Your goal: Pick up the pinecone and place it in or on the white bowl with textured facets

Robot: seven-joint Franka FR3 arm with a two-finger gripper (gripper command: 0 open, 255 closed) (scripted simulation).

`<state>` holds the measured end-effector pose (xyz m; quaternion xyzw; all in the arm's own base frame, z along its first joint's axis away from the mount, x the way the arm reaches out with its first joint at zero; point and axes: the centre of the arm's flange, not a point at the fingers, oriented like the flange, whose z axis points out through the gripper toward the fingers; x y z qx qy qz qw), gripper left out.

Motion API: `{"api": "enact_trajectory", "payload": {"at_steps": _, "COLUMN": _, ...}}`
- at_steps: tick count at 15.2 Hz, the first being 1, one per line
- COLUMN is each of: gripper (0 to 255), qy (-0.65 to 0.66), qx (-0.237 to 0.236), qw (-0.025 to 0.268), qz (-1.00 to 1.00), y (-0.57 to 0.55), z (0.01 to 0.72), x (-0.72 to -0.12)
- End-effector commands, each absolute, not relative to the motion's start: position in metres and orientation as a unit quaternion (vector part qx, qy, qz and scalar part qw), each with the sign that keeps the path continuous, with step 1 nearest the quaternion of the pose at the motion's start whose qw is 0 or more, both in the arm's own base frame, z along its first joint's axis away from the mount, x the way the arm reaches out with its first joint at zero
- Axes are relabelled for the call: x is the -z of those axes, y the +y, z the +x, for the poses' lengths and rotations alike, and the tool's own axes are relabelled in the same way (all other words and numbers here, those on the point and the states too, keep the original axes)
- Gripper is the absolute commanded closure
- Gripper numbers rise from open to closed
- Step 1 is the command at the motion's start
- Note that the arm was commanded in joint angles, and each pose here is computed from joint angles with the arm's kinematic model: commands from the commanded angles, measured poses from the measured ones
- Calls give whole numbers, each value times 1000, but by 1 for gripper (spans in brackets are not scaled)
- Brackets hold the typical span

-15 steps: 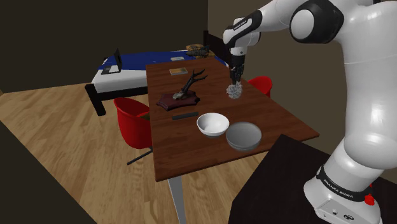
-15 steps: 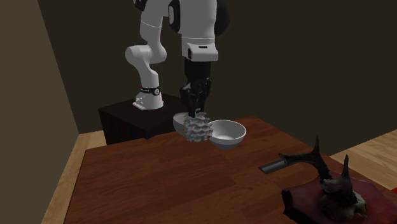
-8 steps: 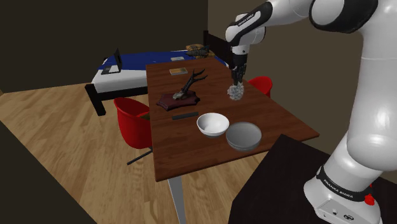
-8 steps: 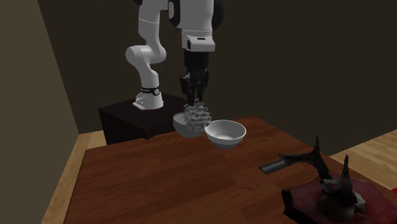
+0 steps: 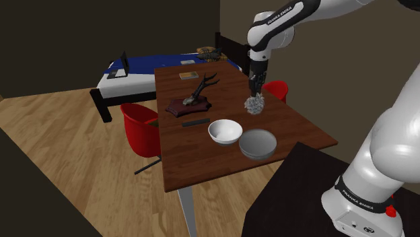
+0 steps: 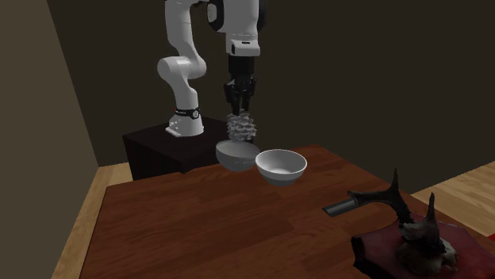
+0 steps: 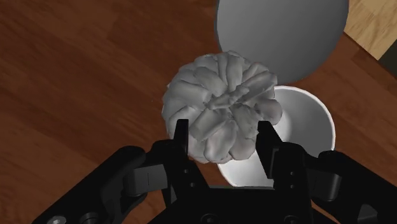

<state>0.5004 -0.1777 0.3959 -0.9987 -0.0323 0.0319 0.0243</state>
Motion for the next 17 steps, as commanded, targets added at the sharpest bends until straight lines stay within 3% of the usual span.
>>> {"api": "enact_trajectory", "payload": {"at_steps": 1, "gripper": 255, "qy": -32, "qx": -32, "qw": 24, "qz": -999, "y": -160, "z": 482, "x": -402}}
{"api": "enact_trajectory", "payload": {"at_steps": 8, "gripper": 255, "qy": -32, "qx": -32, "qw": 24, "qz": -999, "y": -91, "z": 420, "x": -417}}
{"api": "enact_trajectory", "payload": {"at_steps": 17, "gripper": 255, "qy": -32, "qx": -32, "qw": 24, "qz": -999, "y": -91, "z": 420, "x": -369}}
